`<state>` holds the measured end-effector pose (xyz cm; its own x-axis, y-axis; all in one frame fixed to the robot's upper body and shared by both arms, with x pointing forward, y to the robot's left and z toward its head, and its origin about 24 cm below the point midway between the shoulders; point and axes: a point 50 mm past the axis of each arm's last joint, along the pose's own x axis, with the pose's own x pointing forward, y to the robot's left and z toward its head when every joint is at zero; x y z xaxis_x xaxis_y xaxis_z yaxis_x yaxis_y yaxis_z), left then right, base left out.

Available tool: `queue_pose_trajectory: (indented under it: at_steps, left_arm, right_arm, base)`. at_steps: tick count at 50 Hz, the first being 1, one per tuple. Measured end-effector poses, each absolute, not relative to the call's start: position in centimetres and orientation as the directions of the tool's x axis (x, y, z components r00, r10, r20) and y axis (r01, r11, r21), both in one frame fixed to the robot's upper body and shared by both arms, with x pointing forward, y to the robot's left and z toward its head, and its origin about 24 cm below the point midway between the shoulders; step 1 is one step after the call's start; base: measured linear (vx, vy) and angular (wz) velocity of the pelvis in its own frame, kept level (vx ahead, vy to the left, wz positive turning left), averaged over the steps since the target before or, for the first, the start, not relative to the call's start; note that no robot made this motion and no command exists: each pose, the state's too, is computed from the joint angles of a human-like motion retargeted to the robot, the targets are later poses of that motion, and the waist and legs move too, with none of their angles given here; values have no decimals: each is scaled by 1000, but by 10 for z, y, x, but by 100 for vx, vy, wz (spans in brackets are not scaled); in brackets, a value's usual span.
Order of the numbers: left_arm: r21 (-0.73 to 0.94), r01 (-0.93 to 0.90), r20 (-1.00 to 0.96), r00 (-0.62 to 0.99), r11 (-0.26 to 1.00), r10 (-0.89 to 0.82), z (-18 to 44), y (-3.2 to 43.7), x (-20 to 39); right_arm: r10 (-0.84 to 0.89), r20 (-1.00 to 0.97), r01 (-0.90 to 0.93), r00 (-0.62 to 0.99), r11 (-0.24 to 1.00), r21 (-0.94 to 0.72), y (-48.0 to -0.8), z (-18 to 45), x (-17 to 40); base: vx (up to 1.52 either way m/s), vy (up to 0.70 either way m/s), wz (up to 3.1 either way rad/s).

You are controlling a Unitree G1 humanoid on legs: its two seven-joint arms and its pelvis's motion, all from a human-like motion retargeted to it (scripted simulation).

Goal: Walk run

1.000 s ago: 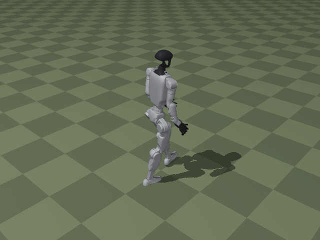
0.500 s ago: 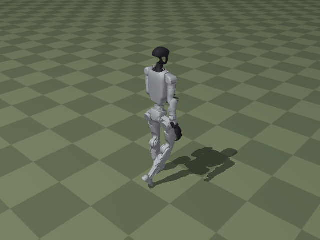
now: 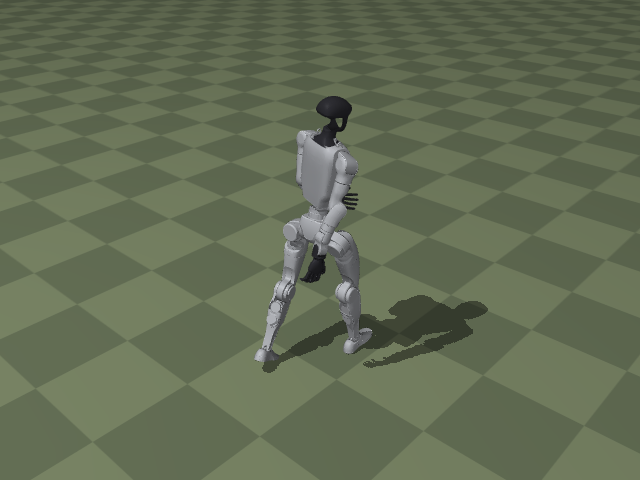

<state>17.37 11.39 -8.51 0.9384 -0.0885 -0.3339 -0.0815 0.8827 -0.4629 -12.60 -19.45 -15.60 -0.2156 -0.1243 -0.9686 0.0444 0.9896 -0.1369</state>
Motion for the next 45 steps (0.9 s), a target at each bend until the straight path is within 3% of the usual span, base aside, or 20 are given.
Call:
queue_pose_trajectory:
  at_steps: [5,14,20,26,32,37,45]
  left_arm:
    - [-472,-161,-373,927,866,-31,-91,111,159]
    - [-436,-110,-309,950,893,-34,-85,124,163]
    - [-410,-119,-286,958,904,-3,-80,129,165]
    - [-414,-138,-269,963,900,24,-76,130,166]
    - [-365,-140,-266,963,921,41,-75,139,165]
    - [-335,-139,-278,960,932,43,-78,150,165]
    - [-263,-76,-207,978,962,21,-63,156,192]
  right_arm:
    - [-236,-971,-4,-36,972,-236,-216,-167,-65]
    - [-323,-844,-190,429,881,-434,-245,-158,92]
    - [-267,-698,-161,665,861,-482,-238,-130,173]
    - [-250,-582,-78,774,874,-479,-230,-112,204]
    - [-207,-711,-175,672,889,-424,-219,-139,158]
    - [-188,-907,-335,377,885,-322,-203,-172,66]
    - [-156,-988,-358,-7,923,-143,-193,-173,-58]
  base:
    - [81,-48,-40]
    - [69,-31,-48]
    - [72,-22,-63]
    - [80,-16,-10]
    - [96,-12,-61]
    - [98,-10,34]
    - [81,-9,39]
